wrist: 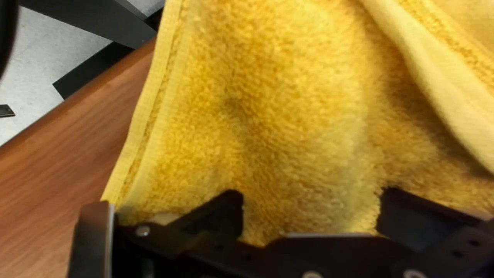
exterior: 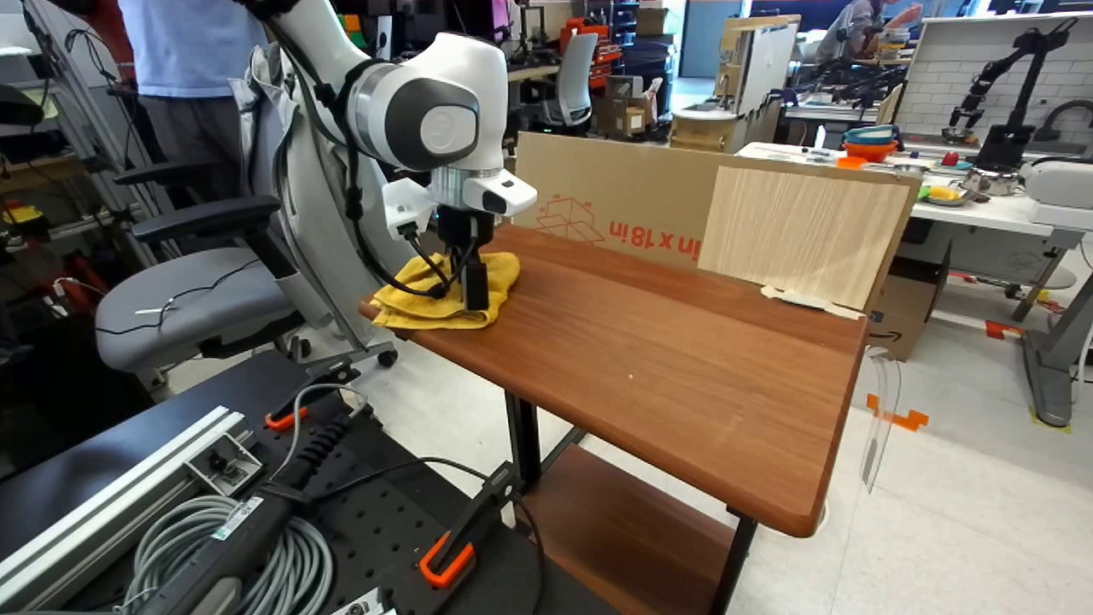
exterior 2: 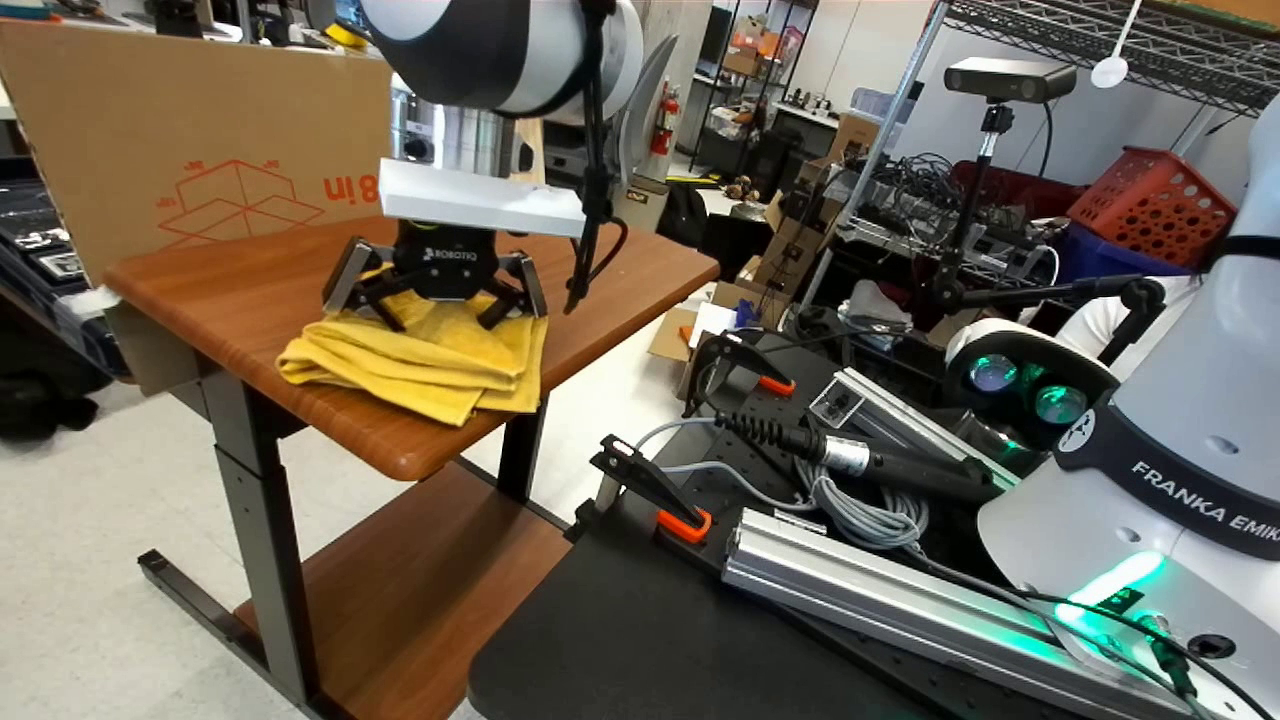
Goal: Wipe the table with the towel
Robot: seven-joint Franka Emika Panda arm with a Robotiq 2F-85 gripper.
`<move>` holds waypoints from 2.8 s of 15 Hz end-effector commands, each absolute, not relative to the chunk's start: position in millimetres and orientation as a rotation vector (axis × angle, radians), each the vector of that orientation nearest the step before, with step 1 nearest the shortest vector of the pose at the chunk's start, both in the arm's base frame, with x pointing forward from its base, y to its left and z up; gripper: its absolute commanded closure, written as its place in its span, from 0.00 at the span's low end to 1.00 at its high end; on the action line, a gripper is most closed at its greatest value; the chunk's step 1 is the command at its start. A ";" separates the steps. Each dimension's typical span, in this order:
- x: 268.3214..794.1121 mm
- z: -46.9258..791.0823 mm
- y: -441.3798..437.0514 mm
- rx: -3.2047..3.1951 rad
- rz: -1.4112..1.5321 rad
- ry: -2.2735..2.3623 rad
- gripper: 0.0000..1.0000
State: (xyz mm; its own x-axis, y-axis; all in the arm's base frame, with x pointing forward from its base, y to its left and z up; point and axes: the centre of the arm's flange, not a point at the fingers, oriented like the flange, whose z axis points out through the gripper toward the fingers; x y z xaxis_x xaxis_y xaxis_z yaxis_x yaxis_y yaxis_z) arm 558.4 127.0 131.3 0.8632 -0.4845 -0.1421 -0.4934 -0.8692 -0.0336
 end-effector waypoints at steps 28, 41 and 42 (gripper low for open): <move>697.6 141.3 -187.3 -2.045 -0.047 1.996 0.00; 554.4 229.1 -178.3 -2.500 0.091 1.875 0.00; 549.6 245.5 -173.7 -2.486 0.068 1.835 0.00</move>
